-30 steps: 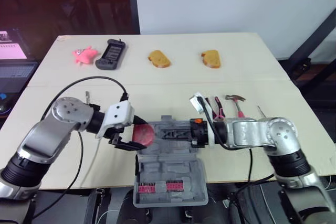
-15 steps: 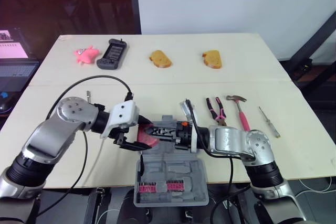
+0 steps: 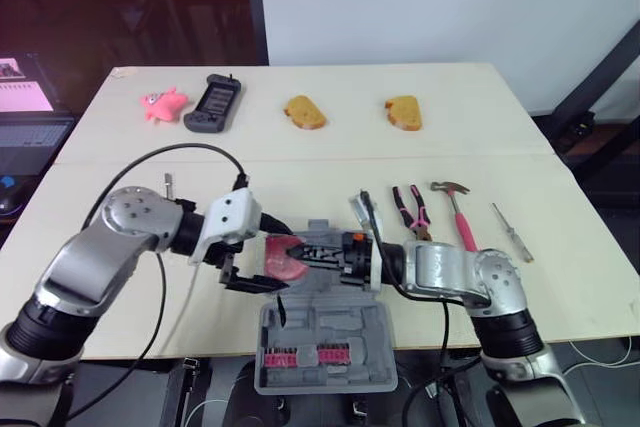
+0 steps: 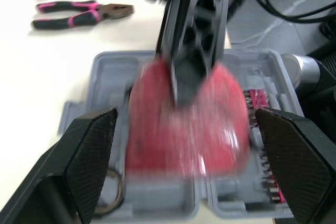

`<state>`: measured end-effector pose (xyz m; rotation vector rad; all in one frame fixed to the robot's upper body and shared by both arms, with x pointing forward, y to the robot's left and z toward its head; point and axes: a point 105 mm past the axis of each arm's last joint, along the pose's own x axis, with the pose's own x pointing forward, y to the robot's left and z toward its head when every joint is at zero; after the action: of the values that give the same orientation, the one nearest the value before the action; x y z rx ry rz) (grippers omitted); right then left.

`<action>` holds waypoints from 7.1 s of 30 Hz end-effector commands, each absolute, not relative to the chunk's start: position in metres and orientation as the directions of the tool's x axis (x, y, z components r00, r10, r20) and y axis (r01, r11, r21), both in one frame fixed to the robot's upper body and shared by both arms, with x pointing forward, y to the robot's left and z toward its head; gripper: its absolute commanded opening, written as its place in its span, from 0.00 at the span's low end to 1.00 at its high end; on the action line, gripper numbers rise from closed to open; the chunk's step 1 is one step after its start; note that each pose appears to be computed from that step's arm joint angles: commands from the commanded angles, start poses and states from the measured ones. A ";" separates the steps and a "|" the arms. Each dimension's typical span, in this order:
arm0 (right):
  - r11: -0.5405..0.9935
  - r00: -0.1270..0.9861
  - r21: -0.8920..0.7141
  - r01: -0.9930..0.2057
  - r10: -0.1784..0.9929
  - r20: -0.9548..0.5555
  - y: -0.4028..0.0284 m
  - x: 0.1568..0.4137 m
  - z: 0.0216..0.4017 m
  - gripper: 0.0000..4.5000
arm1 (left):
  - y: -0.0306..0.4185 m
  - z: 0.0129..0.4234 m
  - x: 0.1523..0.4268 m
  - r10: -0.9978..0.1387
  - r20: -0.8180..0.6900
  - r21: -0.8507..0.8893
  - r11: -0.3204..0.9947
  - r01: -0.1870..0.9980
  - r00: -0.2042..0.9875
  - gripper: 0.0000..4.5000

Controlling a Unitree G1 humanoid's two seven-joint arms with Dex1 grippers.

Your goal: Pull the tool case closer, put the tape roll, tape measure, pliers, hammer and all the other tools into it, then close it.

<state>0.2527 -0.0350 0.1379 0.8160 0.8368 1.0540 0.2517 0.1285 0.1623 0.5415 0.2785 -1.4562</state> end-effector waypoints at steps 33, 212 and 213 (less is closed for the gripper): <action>0.656 0.301 0.741 -0.146 0.742 -0.598 -0.205 0.239 0.046 0.30 | 0.182 0.138 0.181 -0.884 -0.429 -0.094 0.248 0.964 0.186 1.00; 0.240 0.324 -0.227 -0.944 0.811 -0.487 -0.096 0.315 0.110 0.46 | 0.191 0.134 0.213 -0.857 -0.254 0.285 0.377 0.881 0.448 1.00; 0.260 0.338 -0.223 -0.940 0.811 -0.478 -0.096 0.318 0.107 0.46 | 0.191 0.134 0.213 -0.857 -0.256 0.285 0.375 0.882 0.447 1.00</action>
<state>0.3128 -0.0956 0.1025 -0.5266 0.3391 1.2346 0.2134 0.1913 0.1277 0.4002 0.0870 -1.1037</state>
